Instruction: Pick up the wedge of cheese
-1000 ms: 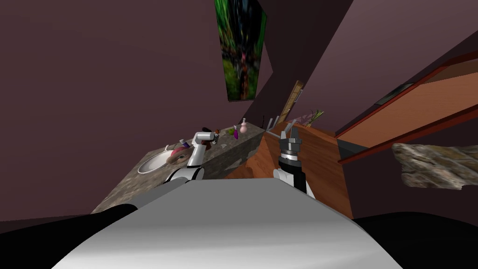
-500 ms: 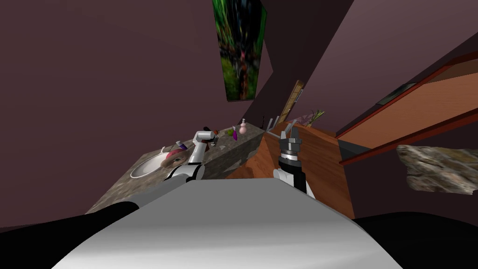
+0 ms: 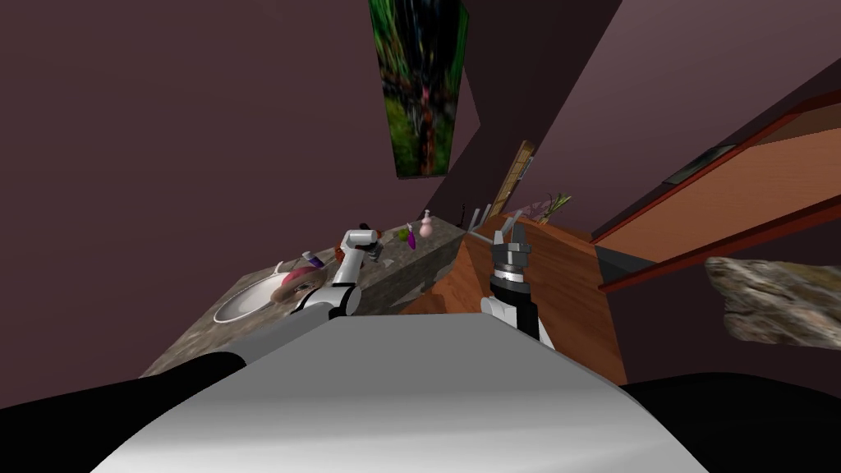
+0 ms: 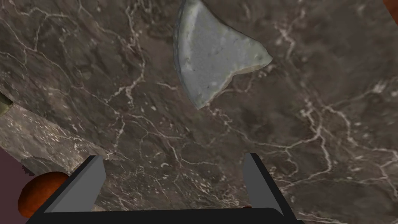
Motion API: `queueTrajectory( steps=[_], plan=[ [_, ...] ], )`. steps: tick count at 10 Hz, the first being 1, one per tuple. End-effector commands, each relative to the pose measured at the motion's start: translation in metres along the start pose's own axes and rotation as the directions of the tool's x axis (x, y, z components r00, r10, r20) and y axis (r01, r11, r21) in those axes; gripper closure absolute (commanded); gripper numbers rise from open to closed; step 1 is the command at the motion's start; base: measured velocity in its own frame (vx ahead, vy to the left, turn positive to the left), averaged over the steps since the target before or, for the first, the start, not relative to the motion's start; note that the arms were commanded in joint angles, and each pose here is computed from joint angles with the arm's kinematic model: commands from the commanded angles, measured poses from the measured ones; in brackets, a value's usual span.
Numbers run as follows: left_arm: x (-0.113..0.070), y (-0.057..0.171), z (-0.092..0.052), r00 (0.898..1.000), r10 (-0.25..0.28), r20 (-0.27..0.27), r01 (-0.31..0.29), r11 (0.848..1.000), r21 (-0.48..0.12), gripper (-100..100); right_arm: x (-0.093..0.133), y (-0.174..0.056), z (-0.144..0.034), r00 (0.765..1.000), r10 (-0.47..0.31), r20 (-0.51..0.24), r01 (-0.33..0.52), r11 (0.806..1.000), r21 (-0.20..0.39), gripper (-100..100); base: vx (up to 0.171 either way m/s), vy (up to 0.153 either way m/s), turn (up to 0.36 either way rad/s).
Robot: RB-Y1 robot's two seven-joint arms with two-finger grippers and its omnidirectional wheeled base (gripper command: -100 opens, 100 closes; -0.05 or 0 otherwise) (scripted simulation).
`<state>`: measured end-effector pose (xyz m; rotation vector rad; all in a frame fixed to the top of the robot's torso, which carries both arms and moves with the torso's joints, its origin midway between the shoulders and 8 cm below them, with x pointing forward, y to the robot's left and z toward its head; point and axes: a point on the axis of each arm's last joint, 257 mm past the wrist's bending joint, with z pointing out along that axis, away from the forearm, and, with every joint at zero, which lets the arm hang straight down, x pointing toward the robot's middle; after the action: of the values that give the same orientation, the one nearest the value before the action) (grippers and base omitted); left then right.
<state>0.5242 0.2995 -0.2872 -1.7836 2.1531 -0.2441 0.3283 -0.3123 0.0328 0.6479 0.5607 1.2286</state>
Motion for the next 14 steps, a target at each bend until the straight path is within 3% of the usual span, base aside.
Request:
queueTrajectory(
  steps=[1, 3, 8, 9, 10, 11, 12, 13, 14],
  plan=[
    [0.000, 0.016, 0.005, 1.000, 0.003, -0.008, -0.003, 0.997, -0.073, -100, 0.000, 0.000, 0.000, 1.000, 0.000, 0.000, 0.000, 1.000, 0.000, 0, 0.066, -0.028, -0.015],
    [0.000, 0.028, 0.007, 1.000, 0.005, -0.013, -0.006, 0.992, -0.126, -100, 0.000, 0.000, 0.000, 1.000, 0.000, 0.000, 0.000, 1.000, 0.000, 0, 0.080, -0.040, -0.012],
    [0.008, 0.075, 0.017, 0.999, 0.010, -0.046, -0.024, 0.952, -0.306, -100, 0.000, 0.000, 0.000, 1.000, 0.000, 0.000, 0.000, 1.000, 0.000, 0, 0.063, -0.033, -0.020],
    [0.007, 0.070, 0.015, 0.999, 0.010, -0.040, -0.021, 0.959, -0.284, -100, 0.000, 0.000, 0.000, 1.000, 0.000, 0.000, 0.000, 1.000, 0.000, 0, 0.020, -0.019, -0.002],
    [0.007, 0.071, 0.014, 0.999, 0.010, -0.042, -0.022, 0.957, -0.290, 0, 0.000, 0.000, 0.000, 1.000, 0.000, 0.000, 0.000, 1.000, 0.000, 0, 0.000, 0.000, 0.000],
    [-0.010, 0.080, 0.019, 0.999, -0.005, -0.038, -0.006, 0.955, -0.296, -100, 0.000, 0.000, 0.000, 1.000, 0.000, 0.000, 0.000, 1.000, 0.000, 0, -0.012, -0.035, -0.128],
    [-0.028, 0.088, 0.023, 0.999, -0.020, -0.033, 0.009, 0.953, -0.302, -100, 0.000, 0.000, 0.000, 1.000, 0.000, 0.000, 0.000, 1.000, 0.000, 0, -0.008, -0.082, -0.178],
    [-0.028, 0.088, 0.023, 0.999, -0.020, -0.033, 0.009, 0.953, -0.302, -100, 0.000, 0.000, 0.000, 1.000, 0.000, 0.000, 0.000, 1.000, 0.000, 0, -0.009, -0.073, -0.049],
    [-0.045, 0.097, 0.027, 0.999, -0.036, -0.028, 0.026, 0.952, -0.306, -100, 0.000, 0.000, 0.000, 1.000, 0.000, 0.000, 0.000, 1.000, 0.000, 0, -0.025, -0.070, -0.091]
  ],
)
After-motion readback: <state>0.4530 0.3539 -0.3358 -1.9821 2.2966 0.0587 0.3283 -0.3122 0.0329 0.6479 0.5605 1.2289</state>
